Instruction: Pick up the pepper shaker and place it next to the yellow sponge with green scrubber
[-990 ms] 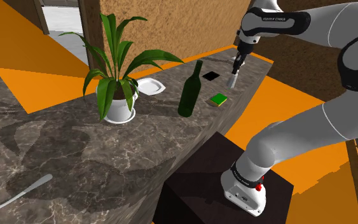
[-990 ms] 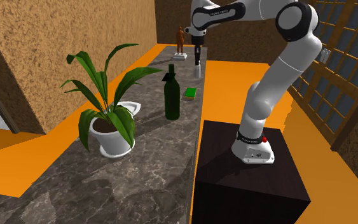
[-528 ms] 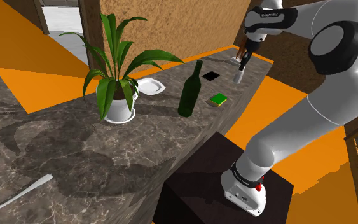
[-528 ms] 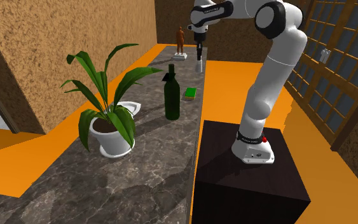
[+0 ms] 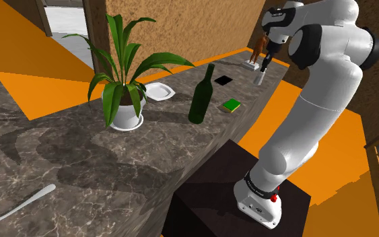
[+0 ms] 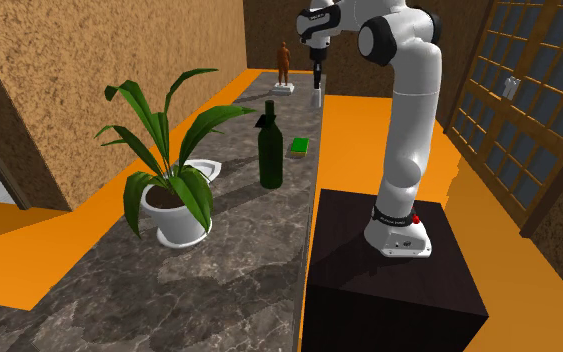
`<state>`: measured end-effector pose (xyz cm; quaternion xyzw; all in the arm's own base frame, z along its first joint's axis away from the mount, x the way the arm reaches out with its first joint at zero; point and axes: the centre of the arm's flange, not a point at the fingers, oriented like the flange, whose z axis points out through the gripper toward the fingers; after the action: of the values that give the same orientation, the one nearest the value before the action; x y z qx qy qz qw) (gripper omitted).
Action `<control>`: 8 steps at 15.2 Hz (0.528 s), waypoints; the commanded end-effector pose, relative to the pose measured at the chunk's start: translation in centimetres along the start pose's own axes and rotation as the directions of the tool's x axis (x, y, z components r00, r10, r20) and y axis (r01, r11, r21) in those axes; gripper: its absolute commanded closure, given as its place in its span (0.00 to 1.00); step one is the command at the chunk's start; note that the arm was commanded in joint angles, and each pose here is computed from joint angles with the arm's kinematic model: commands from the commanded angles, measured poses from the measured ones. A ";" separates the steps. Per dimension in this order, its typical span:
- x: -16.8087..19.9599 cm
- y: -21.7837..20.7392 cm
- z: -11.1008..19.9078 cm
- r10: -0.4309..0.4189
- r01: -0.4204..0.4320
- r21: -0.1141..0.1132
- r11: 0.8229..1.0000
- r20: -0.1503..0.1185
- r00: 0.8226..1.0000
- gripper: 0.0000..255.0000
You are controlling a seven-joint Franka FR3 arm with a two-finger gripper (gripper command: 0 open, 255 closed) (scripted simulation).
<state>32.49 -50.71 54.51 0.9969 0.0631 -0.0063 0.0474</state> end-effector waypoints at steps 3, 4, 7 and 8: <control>0.0 1.1 1.5 -0.004 0.004 0.000 1.000 -0.001 1.000 1.00; 0.0 1.0 2.0 -0.004 0.004 0.000 1.000 -0.001 1.000 1.00; 0.0 0.9 3.6 -0.004 0.004 0.000 1.000 -0.001 1.000 1.00; 0.0 0.8 4.1 -0.004 0.004 0.000 1.000 -0.001 1.000 1.00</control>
<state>32.65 -51.88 51.02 0.9968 0.0649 -0.0058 0.0472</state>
